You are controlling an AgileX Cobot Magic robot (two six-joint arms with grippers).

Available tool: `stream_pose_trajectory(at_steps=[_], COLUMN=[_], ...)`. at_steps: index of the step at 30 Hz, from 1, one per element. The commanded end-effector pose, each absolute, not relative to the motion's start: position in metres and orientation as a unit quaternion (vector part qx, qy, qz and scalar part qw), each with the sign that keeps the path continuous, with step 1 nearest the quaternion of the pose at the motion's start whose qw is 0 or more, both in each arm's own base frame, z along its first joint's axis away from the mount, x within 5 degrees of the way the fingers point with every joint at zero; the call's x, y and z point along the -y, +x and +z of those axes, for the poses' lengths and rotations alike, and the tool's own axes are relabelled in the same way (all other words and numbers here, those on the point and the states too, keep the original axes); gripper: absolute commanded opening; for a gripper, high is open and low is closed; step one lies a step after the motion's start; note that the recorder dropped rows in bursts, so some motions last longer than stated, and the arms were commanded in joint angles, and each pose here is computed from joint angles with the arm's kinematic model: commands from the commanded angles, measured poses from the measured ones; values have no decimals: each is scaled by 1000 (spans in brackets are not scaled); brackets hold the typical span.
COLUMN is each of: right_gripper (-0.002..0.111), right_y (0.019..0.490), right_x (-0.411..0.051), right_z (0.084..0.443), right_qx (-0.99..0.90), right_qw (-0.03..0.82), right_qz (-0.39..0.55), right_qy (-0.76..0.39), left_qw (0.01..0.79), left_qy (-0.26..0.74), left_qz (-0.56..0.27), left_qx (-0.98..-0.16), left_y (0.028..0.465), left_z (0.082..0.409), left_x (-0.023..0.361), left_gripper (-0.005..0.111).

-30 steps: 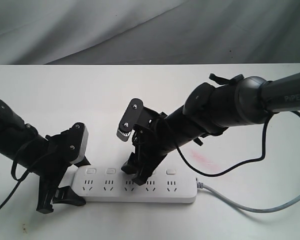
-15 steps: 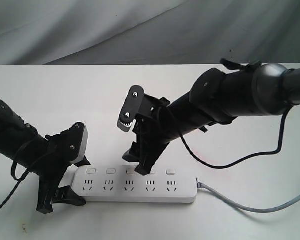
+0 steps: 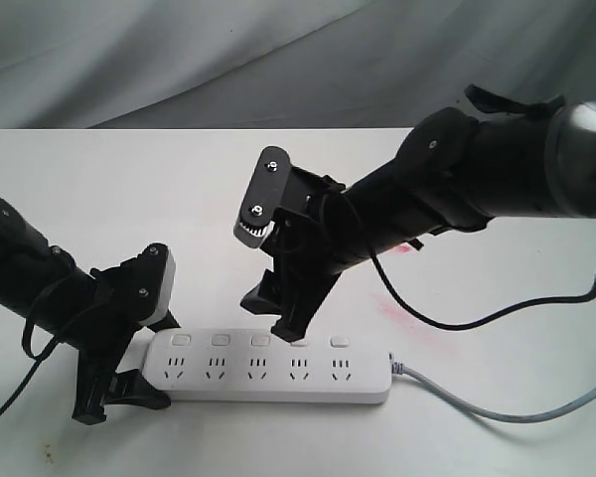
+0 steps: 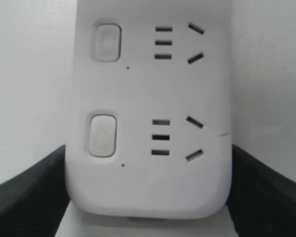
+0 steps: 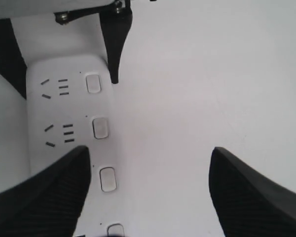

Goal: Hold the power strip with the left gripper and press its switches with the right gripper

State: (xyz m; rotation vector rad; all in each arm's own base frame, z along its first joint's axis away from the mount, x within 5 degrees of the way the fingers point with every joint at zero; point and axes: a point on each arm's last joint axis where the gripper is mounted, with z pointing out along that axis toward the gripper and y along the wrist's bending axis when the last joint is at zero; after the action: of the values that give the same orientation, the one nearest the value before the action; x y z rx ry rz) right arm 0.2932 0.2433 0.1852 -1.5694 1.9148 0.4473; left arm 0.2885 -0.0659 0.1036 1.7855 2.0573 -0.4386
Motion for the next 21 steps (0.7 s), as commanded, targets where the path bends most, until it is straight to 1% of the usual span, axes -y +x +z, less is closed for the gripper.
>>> stream_pose_trajectory(at_steps=[1,5,13,21], right_gripper=[63,63,63,63], right_y=[289,290,293,299], right_x=[-225,-220,-221,-215], right_z=[188,182,158,152], right_qx=[-736,-744,-760,-769], right_qw=[304,299,269,266], right_qz=[165,160,169,161], right_qy=[-583,-576,-567,-559], left_qw=[189,189,189,189], left_qy=[640,639,639,640], left_qz=[-136,-137,-137,-136], left_qx=[-732,-733,-733,-732], left_y=[291,291,291,291], left_z=[100,100,100,100], left_x=[64,64,64,64], left_gripper=[64,64,64,64])
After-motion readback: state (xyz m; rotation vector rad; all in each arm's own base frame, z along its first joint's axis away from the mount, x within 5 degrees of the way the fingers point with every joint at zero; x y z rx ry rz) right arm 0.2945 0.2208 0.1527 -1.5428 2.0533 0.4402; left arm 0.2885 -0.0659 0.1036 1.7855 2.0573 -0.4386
